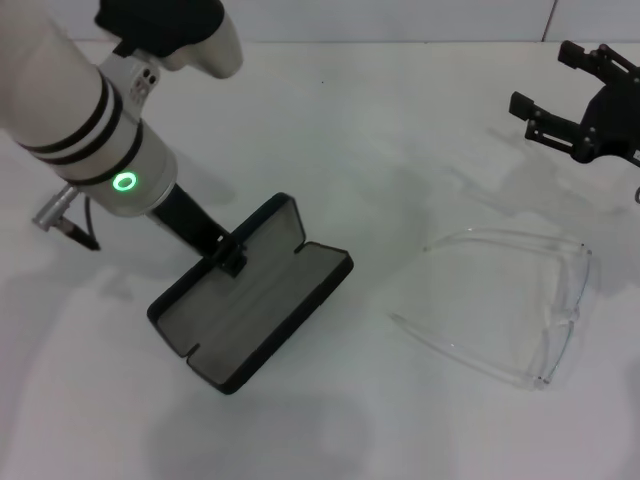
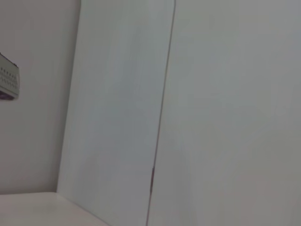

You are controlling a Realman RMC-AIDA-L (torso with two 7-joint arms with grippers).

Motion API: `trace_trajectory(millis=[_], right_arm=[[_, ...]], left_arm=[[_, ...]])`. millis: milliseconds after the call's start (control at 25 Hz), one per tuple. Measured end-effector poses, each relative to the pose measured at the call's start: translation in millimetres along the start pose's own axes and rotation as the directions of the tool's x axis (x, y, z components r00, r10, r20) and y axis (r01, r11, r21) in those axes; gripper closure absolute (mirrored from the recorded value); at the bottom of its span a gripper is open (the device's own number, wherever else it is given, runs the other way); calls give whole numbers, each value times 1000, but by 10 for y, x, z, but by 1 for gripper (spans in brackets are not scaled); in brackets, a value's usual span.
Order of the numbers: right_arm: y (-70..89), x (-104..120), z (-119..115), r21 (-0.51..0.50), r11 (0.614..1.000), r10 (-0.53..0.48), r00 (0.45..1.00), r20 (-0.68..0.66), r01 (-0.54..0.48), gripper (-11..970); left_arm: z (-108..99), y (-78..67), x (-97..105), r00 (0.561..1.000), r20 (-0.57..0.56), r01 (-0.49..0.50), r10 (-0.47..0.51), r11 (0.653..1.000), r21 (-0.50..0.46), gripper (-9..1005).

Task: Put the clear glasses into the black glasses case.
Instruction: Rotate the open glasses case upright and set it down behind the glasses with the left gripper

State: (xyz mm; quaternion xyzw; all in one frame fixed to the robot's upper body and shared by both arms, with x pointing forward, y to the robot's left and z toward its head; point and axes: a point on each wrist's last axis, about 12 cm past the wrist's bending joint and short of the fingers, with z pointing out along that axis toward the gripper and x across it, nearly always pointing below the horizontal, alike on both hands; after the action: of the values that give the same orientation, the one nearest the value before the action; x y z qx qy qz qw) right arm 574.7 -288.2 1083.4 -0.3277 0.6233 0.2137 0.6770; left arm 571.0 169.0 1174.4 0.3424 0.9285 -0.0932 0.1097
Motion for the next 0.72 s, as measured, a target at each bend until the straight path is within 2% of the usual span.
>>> trace_trajectory(millis=[200, 400, 480, 600, 720], right_arm=[[-13, -38, -113, 18, 1000, 5, 998, 55, -6, 117], [-33, -80, -254, 20, 999, 24, 995, 101, -26, 118], [-8, -78, -339, 11, 999, 49, 992, 116, -50, 118], [43, -52, -520, 9, 997, 81, 987, 136, -83, 117], [77, -11, -662, 23, 993, 111, 985, 132, -115, 118]], left_arm=[[-40, -53, -88, 993, 59, -107, 106, 994, 4, 796], [-70, -72, -185, 959, 109, -260, 261, 965, -31, 796], [-81, -74, -224, 938, 125, -320, 323, 946, -50, 796], [-90, -70, -305, 889, 142, -425, 435, 900, -92, 797], [-109, -72, -399, 847, 158, -492, 507, 861, -127, 797]])
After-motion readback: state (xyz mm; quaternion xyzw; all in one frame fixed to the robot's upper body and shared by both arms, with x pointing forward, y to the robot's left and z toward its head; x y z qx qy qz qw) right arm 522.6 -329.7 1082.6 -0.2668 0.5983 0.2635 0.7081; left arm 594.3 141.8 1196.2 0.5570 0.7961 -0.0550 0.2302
